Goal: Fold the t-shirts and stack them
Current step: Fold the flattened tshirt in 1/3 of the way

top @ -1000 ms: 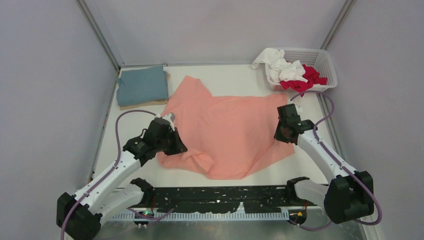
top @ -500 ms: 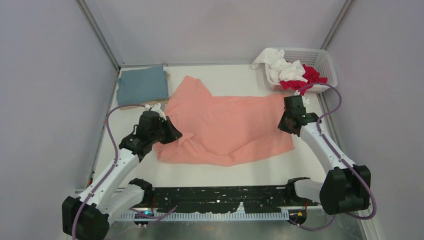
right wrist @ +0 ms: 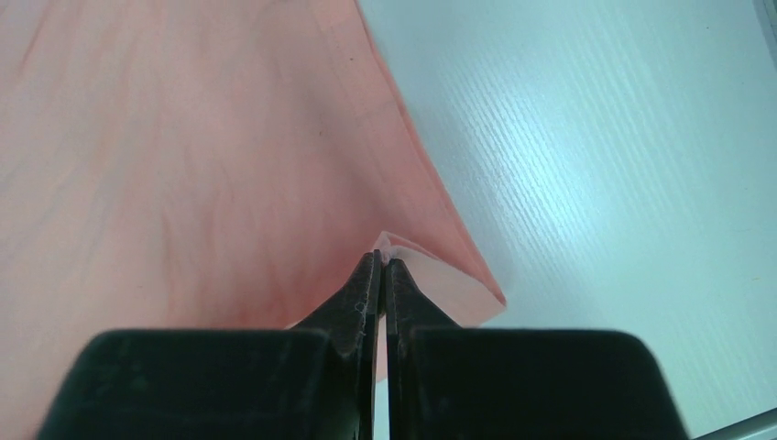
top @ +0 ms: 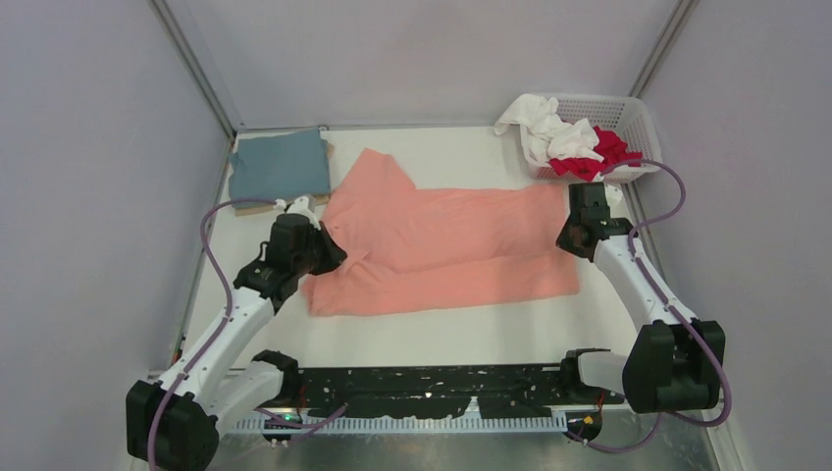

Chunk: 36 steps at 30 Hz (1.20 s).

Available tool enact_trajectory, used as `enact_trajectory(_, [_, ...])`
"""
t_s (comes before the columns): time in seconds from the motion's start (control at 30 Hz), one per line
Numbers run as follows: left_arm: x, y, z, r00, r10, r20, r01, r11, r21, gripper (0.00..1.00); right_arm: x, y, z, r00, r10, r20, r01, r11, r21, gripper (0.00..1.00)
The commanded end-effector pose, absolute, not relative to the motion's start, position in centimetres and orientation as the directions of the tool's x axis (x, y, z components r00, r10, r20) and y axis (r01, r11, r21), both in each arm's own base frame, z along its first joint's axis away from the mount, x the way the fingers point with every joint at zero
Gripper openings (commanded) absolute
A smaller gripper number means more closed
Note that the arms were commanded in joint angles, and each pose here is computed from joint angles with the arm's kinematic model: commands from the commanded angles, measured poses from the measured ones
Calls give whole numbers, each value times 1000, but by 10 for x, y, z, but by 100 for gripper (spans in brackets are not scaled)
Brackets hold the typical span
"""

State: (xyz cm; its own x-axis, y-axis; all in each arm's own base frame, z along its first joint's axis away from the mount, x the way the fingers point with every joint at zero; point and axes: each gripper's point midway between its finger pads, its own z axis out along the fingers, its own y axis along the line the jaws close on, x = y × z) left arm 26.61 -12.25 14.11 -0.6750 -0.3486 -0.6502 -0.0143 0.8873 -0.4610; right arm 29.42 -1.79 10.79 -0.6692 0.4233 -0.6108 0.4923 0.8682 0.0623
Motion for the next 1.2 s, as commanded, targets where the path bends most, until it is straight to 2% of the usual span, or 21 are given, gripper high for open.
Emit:
enact_trajectory(0.0, [292, -117, 166, -598, -356, -719, 7, 894, -448, 0, 312, -31, 127, -605, 416, -679, 514, 855, 66, 6])
enact_trajectory(0.33, [317, -130, 165, -600, -319, -734, 82, 888, -453, 0, 325, -30, 125, -587, 435, -683, 521, 849, 92, 6])
enact_trajectory(0.83, [351, -134, 161, -595, -263, -760, 132, 900, -416, 0, 302, -52, 98, -621, 467, -630, 601, 799, 0, 6])
enact_trajectory(1.17, [372, -136, 134, -685, -248, -685, 83, 908, -412, 0, 312, -50, 83, -637, 482, -601, 599, 801, 8, 6])
